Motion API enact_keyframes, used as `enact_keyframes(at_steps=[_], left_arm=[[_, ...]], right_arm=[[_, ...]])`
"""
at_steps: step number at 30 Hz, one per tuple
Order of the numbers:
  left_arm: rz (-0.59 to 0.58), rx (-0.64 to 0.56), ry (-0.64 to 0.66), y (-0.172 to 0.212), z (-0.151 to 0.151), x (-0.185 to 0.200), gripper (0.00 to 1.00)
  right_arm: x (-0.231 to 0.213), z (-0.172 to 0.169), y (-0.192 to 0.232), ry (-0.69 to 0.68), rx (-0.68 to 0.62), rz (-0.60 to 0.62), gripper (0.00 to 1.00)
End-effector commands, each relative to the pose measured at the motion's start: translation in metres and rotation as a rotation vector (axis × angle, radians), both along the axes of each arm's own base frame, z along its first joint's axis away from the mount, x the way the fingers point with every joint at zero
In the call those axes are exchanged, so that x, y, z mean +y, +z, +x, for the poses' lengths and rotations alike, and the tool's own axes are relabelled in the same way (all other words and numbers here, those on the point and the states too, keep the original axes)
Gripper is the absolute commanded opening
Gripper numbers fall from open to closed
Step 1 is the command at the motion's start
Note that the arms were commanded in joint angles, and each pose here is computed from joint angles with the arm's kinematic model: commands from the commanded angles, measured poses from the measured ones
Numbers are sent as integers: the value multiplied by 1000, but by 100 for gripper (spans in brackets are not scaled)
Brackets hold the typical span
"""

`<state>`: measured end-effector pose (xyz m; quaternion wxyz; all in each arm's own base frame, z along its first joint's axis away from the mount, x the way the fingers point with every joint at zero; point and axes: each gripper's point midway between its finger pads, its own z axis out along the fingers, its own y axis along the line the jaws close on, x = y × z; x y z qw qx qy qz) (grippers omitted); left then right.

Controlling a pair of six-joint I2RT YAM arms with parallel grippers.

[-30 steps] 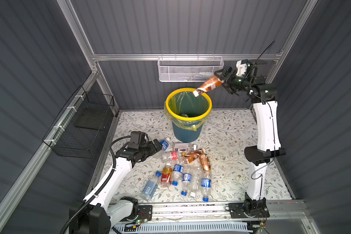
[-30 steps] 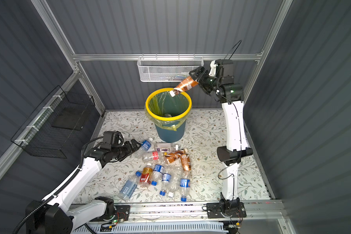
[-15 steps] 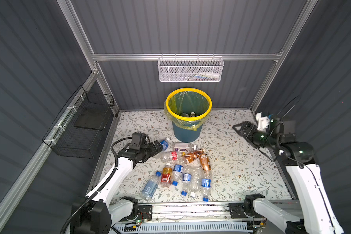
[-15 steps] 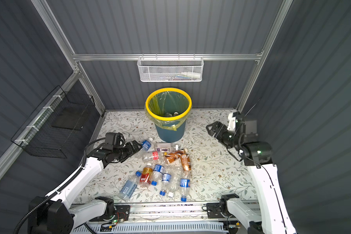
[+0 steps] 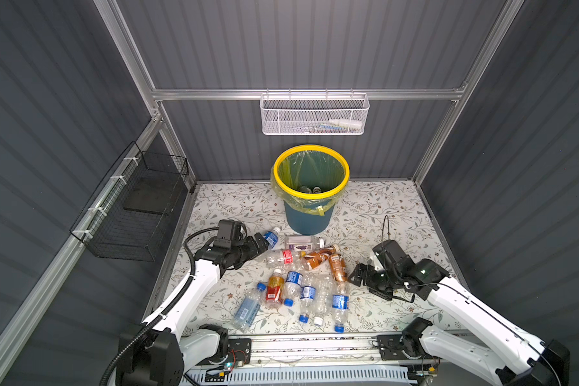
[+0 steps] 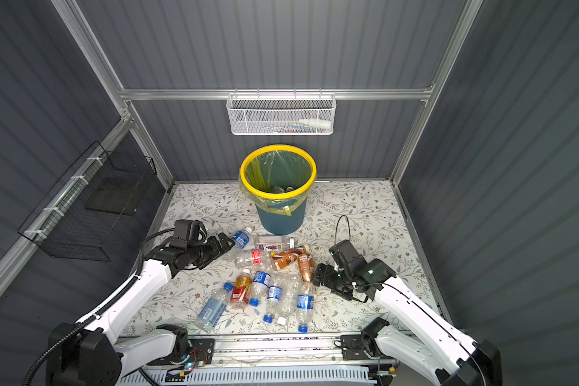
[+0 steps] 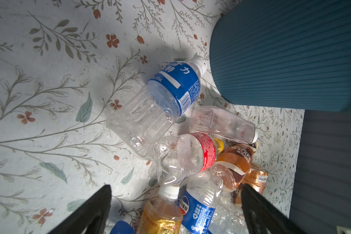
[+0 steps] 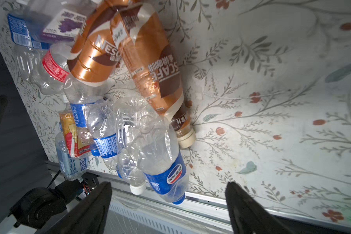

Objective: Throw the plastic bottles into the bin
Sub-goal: 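Reach the right gripper into the pile and grasp a clear water bottle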

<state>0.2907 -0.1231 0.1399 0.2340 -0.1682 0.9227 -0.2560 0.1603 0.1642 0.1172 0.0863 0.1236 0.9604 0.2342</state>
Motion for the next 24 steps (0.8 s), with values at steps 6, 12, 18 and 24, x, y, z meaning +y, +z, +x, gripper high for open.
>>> enact_keyframes(at_steps=[6,12,18,24], left_arm=[[4,13,-7,-3,-7,3,100],[9,9,-9,-1,-9,4,100],[12,6,-8,1,-11,5,100],[15,9,-10,1,-10,4,100]], right_arm=[[38,2,-29,19,24,28,86],[51,-2,-55,43,68,-1,81],[42,-2,-70,24,68,-55,72],[26,0,-69,-14,43,-88,59]])
